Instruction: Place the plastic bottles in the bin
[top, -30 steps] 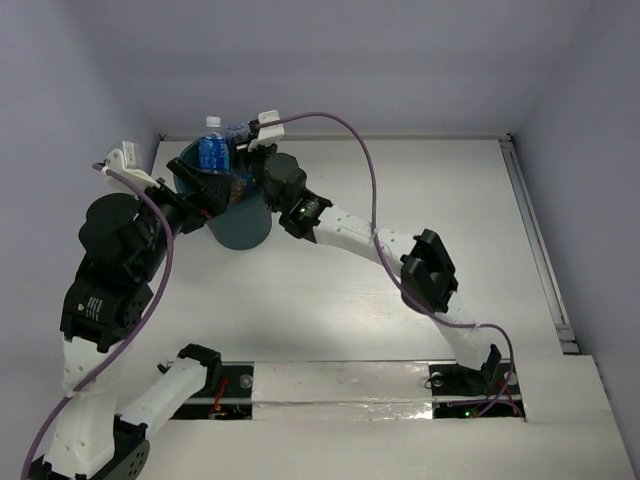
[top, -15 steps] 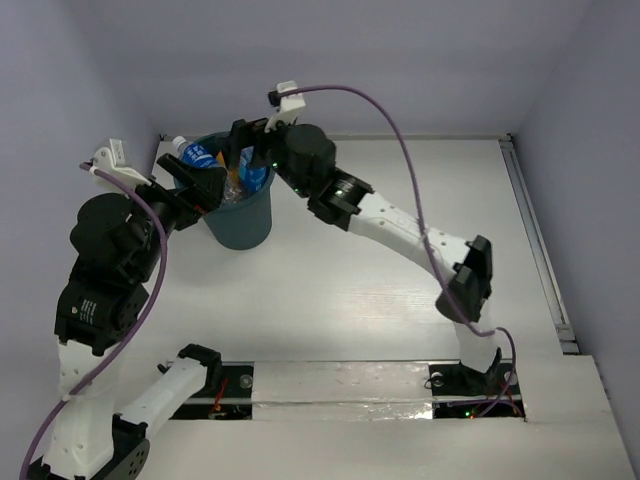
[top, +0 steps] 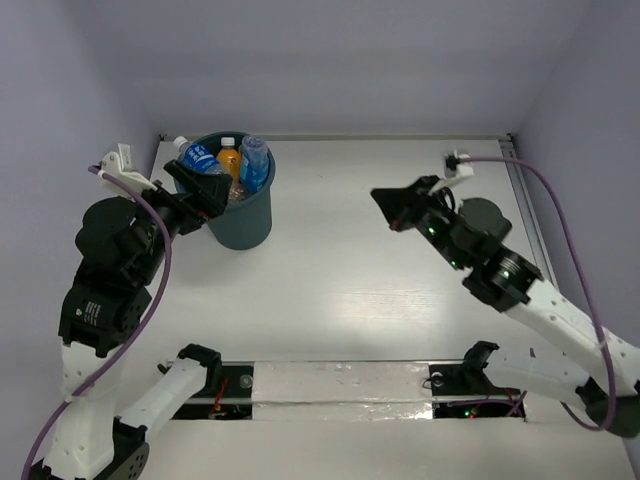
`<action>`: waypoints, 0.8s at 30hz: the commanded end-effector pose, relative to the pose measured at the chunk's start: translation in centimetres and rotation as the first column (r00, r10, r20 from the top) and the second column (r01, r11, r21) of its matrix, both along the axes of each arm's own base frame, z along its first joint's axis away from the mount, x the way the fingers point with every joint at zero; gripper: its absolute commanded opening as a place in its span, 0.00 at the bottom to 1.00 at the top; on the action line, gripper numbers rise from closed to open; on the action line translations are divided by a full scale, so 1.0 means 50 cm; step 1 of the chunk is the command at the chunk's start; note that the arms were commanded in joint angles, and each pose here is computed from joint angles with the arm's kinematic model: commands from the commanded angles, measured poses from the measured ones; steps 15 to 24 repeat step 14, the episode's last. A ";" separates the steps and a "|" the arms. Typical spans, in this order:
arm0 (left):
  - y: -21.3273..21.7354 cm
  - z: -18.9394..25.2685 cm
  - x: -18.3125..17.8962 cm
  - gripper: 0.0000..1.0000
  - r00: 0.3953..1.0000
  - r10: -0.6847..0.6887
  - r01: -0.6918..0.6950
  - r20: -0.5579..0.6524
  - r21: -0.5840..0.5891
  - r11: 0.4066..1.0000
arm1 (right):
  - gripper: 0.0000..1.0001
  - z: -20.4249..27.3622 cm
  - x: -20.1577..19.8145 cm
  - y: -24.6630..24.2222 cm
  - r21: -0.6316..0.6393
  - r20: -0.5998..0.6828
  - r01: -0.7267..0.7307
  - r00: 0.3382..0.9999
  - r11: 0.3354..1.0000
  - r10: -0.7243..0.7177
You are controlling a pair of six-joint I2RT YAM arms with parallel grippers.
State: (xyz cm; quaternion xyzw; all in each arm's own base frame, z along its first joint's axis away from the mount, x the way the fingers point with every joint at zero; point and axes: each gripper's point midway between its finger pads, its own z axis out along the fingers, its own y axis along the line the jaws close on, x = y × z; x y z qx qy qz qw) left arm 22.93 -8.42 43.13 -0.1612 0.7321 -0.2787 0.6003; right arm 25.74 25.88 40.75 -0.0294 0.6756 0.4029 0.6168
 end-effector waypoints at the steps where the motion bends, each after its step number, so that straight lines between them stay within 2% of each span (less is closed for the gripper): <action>1: -0.021 0.021 0.006 0.99 0.997 -0.056 0.056 0.052 -0.001 0.998 | 0.01 -0.057 -0.027 -0.074 0.029 -0.107 0.076 0.992 0.997 -0.073; 3: -0.022 0.000 0.008 0.99 0.998 -0.056 0.056 0.023 0.002 0.998 | 0.27 -0.076 -0.039 -0.130 0.026 -0.137 0.154 0.979 0.988 -0.150; 4: -0.022 -0.020 0.007 0.99 0.998 -0.055 0.055 0.003 0.004 0.998 | 0.48 -0.080 -0.038 -0.151 0.015 -0.144 0.188 0.972 0.982 -0.184; 5: -0.033 -0.027 0.001 0.99 0.996 -0.089 0.089 -0.002 -0.004 0.996 | 0.82 -0.097 -0.039 -0.174 -0.019 -0.162 0.231 0.959 0.973 -0.231; 7: -0.035 -0.038 -0.008 0.99 0.995 -0.097 0.096 0.000 -0.024 0.995 | 0.96 -0.099 -0.047 -0.202 -0.036 -0.169 0.272 0.947 0.961 -0.275; 8: -0.038 -0.059 -0.003 0.99 0.995 -0.099 0.098 -0.019 -0.026 0.995 | 1.00 -0.112 -0.048 -0.218 -0.064 -0.184 0.298 0.935 0.953 -0.304; 13: -0.055 -0.083 0.000 0.99 0.991 -0.127 0.125 -0.030 -0.074 0.989 | 1.00 -0.089 -0.061 -0.244 -0.067 -0.157 0.319 0.932 0.945 -0.326; 24: -0.056 -0.078 0.001 0.99 0.992 -0.126 0.124 -0.025 -0.082 0.989 | 1.00 -0.082 -0.063 -0.245 -0.076 -0.146 0.316 0.935 0.946 -0.324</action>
